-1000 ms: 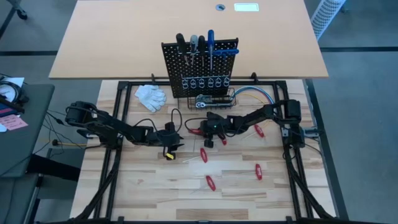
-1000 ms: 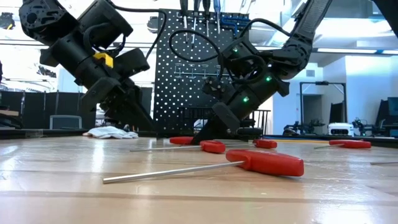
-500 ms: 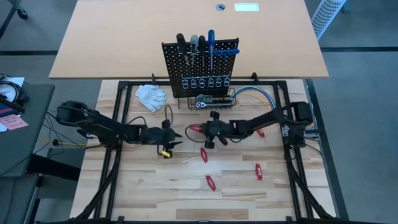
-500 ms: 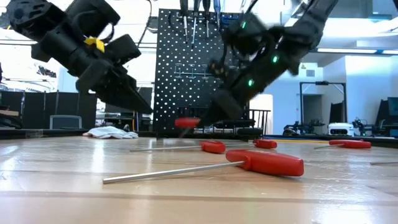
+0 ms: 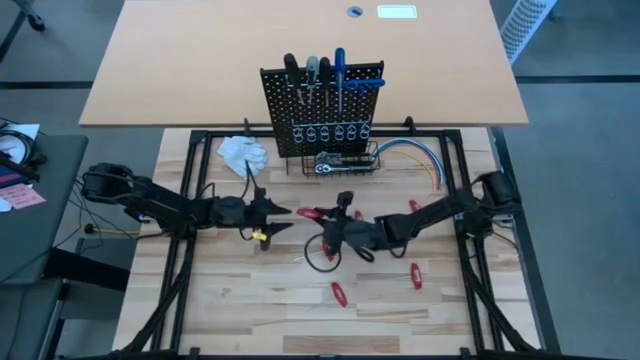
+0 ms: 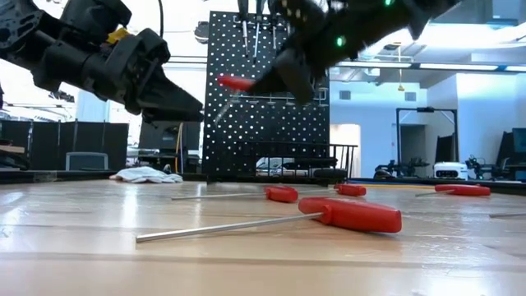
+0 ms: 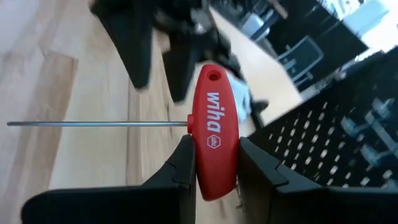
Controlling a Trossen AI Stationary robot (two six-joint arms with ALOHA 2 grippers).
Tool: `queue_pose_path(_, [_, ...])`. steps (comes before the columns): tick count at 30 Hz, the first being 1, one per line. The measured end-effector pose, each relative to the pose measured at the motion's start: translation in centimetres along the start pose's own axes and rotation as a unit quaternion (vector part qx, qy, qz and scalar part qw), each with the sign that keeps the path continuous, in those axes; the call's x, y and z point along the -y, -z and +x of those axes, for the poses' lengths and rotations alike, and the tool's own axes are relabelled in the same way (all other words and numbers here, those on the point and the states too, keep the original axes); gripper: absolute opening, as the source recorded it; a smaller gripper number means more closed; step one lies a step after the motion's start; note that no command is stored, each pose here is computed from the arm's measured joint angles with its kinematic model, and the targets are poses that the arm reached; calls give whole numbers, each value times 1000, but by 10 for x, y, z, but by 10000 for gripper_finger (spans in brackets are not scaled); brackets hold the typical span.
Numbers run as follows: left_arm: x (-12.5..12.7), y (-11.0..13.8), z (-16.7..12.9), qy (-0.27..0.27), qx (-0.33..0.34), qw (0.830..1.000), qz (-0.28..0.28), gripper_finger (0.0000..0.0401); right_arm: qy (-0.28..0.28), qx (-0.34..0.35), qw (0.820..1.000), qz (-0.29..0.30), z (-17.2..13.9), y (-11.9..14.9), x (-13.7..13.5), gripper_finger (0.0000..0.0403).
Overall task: Hang tools onto peg board
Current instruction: Hang the red allen wrench on the pegboard
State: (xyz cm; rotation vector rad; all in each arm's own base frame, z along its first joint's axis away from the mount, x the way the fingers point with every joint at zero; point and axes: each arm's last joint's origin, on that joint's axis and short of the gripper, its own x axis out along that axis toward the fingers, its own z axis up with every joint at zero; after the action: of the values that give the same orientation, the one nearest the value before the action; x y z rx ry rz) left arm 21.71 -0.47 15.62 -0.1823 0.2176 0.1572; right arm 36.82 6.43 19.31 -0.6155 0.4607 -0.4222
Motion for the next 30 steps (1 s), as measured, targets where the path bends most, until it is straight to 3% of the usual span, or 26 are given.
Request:
queue_pose_path(9, [5, -15, -1, 53, 71, 995, -48, 216, 18, 21, 999, -46, -17, -24, -10, 75])
queue_pose_path(22, [2, -21, -2, 48, 99, 990, -84, 217, 11, 24, 998, -65, -21, -26, -15, 75])
queue_pose_path(30, [4, -25, -3, 77, 112, 985, -103, 218, 7, 15, 997, -75, -21, -23, -16, 75])
